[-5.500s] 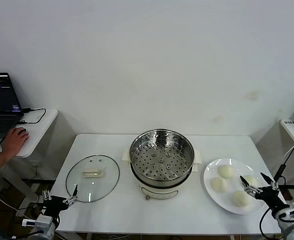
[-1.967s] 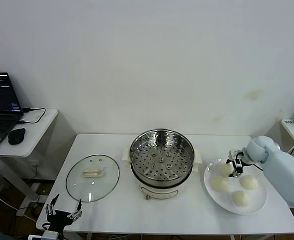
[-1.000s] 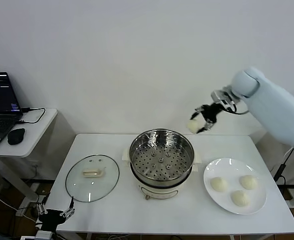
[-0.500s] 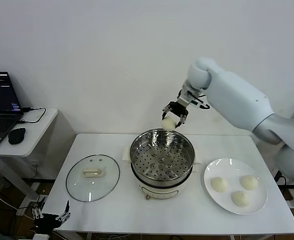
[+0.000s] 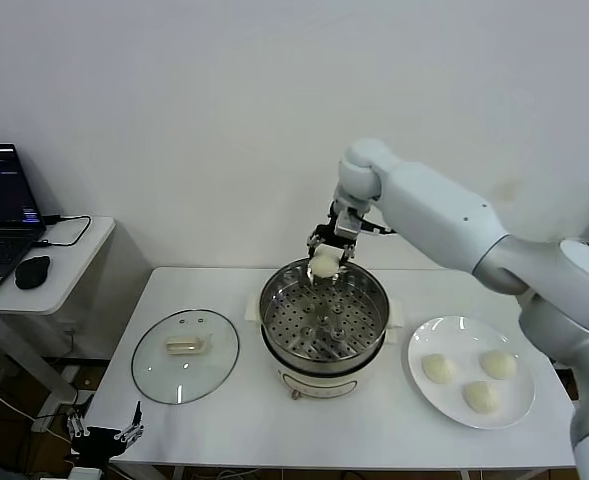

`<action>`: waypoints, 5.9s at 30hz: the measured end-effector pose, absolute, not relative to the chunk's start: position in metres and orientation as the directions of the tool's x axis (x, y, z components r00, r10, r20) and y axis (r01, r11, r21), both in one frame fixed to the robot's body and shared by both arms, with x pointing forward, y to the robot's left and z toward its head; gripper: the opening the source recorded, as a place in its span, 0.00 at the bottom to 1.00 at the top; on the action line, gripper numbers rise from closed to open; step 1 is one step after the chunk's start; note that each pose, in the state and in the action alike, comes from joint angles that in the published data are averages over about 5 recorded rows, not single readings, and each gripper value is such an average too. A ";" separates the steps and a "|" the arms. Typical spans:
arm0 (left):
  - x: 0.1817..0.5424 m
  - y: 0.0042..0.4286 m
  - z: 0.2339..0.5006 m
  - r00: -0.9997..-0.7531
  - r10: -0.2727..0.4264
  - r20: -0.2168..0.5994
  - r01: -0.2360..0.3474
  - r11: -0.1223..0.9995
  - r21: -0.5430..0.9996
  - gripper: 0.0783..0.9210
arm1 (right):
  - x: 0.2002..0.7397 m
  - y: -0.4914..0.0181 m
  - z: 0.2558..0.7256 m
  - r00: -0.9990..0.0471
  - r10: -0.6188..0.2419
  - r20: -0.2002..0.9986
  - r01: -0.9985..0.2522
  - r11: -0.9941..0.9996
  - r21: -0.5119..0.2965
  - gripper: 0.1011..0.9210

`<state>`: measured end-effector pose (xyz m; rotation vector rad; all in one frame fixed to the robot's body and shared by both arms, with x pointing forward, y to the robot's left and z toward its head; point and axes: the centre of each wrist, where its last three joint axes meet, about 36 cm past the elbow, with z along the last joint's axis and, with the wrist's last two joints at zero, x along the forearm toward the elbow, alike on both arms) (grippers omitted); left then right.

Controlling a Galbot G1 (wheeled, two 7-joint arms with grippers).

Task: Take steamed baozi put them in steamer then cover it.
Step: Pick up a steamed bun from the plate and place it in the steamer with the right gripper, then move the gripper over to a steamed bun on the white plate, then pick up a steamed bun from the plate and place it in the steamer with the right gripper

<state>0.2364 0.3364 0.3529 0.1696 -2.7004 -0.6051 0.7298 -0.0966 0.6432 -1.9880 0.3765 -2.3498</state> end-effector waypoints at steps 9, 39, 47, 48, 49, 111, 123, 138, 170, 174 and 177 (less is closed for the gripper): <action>0.235 0.337 0.349 -0.921 -0.200 0.334 -0.038 0.901 0.433 0.88 | 0.732 -0.089 0.614 -0.157 -0.185 0.970 -0.117 -0.972 -0.204 0.66; 0.236 0.335 0.344 -0.918 -0.198 0.345 -0.034 0.903 0.427 0.88 | 0.725 -0.121 0.635 -0.139 -0.216 0.966 -0.316 -0.915 -0.250 0.88; 0.236 0.329 0.349 -0.921 -0.170 0.350 -0.007 0.906 0.423 0.88 | 0.702 -0.183 0.671 -0.183 -0.259 0.948 -0.578 -0.752 -0.317 0.88; 0.236 0.329 0.349 -0.922 -0.165 0.351 -0.002 0.907 0.422 0.88 | 0.698 -0.194 0.675 -0.189 -0.265 0.945 -0.616 -0.718 -0.325 0.88; 0.236 0.328 0.350 -0.922 -0.160 0.352 0.003 0.907 0.420 0.88 | 0.694 -0.205 0.678 -0.195 -0.270 0.943 -0.653 -0.682 -0.330 0.88; 0.237 0.316 0.348 -0.913 -0.112 0.392 0.064 0.910 0.409 0.88 | 0.588 -0.383 0.477 -0.140 -0.137 0.981 -0.989 -0.024 -0.145 0.88; 0.237 0.317 0.346 -0.910 -0.115 0.398 0.064 0.910 0.409 0.88 | 0.586 -0.384 0.459 -0.139 -0.125 0.982 -0.989 -0.026 -0.143 0.88; 0.237 0.317 0.342 -0.907 -0.118 0.405 0.063 0.912 0.406 0.88 | 0.584 -0.385 0.449 -0.126 -0.127 0.984 -0.992 -0.018 -0.129 0.82; 0.241 0.309 0.344 -0.916 -0.119 0.382 0.054 0.910 0.411 0.88 | 0.627 -0.342 0.612 -0.219 -0.210 0.953 -0.967 -0.086 -0.241 0.65; 0.241 0.311 0.346 -0.919 -0.122 0.376 0.050 0.908 0.416 0.88 | 0.636 -0.314 0.642 -0.213 -0.247 0.945 -0.962 -0.116 -0.247 0.66; 0.241 0.313 0.348 -0.920 -0.124 0.371 0.047 0.907 0.420 0.88 | 0.642 -0.290 0.663 -0.205 -0.271 0.940 -0.958 -0.139 -0.249 0.66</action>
